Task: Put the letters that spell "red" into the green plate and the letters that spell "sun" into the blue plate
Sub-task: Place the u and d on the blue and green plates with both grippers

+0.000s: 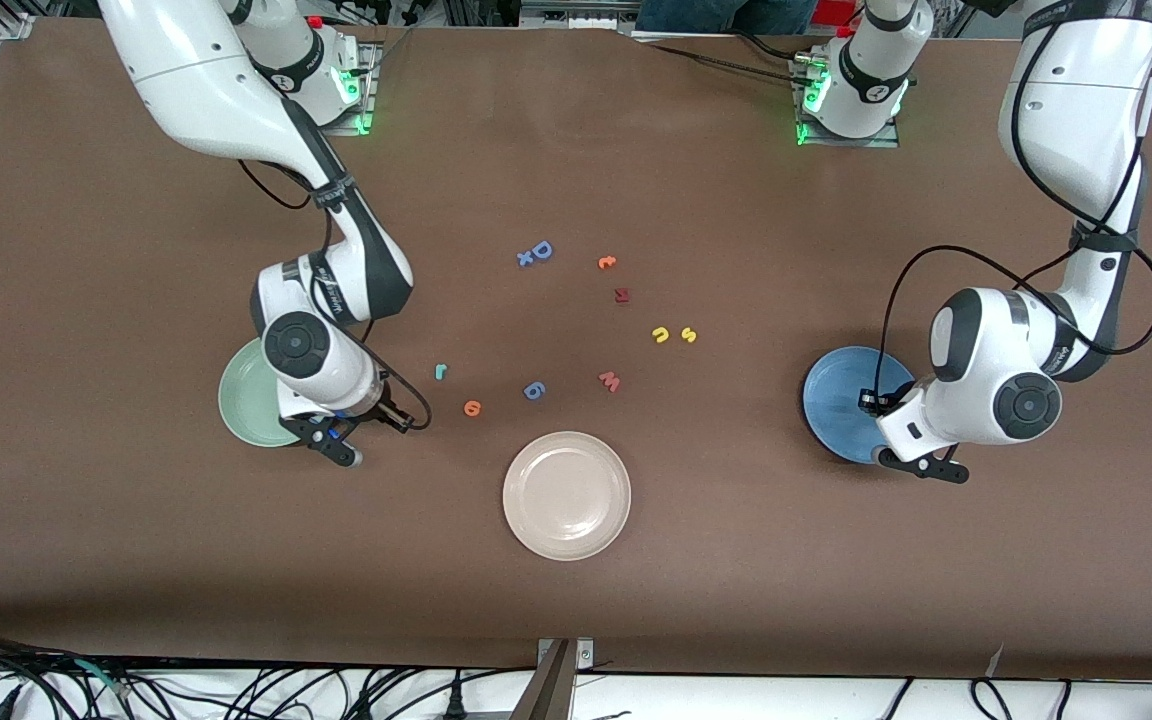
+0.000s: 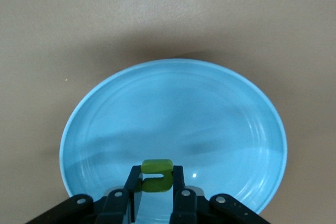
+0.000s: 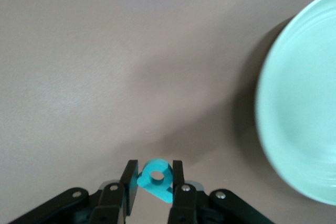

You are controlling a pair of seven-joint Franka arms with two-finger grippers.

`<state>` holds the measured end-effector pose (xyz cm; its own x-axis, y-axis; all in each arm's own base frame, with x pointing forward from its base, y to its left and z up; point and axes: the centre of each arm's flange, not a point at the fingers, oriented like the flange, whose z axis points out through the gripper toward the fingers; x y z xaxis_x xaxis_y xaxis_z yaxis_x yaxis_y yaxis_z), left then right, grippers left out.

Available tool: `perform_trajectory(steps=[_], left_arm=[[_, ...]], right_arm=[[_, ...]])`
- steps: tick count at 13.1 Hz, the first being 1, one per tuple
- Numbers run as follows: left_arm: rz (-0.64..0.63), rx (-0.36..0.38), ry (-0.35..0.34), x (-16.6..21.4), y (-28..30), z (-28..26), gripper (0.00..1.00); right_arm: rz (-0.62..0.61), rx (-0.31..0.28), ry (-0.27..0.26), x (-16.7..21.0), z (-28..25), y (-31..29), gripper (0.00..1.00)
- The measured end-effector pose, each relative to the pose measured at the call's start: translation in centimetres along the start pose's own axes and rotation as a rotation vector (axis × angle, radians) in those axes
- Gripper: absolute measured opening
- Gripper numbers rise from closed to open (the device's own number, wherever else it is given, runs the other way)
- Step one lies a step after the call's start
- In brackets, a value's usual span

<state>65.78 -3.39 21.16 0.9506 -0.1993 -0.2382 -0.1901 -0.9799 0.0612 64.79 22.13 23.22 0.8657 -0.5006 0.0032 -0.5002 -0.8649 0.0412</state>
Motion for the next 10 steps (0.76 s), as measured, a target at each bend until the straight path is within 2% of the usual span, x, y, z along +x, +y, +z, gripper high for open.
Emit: perform_trajectory(steps=[3,6,8,10], left_arm=[[0.003,-0.007,0.000,0.0,0.0,0.1,0.27],[0.010,-0.010,0.001,0.1,0.5,0.1,0.27],[0.011,-0.010,0.001,0.1,0.6,0.1,0.42],[0.010,-0.012,0.001,0.1,0.6,0.1,0.63]], right_arm=[[-0.099,-0.041,-0.039,2.8,-2.5,3.9,0.30],[-0.155,-0.063,-0.081,5.6,-1.7,8.9,0.30],[-0.167,-0.074,-0.108,6.6,-0.4,11.4,0.30],[-0.166,-0.080,-0.121,6.6,0.2,12.2,0.36]])
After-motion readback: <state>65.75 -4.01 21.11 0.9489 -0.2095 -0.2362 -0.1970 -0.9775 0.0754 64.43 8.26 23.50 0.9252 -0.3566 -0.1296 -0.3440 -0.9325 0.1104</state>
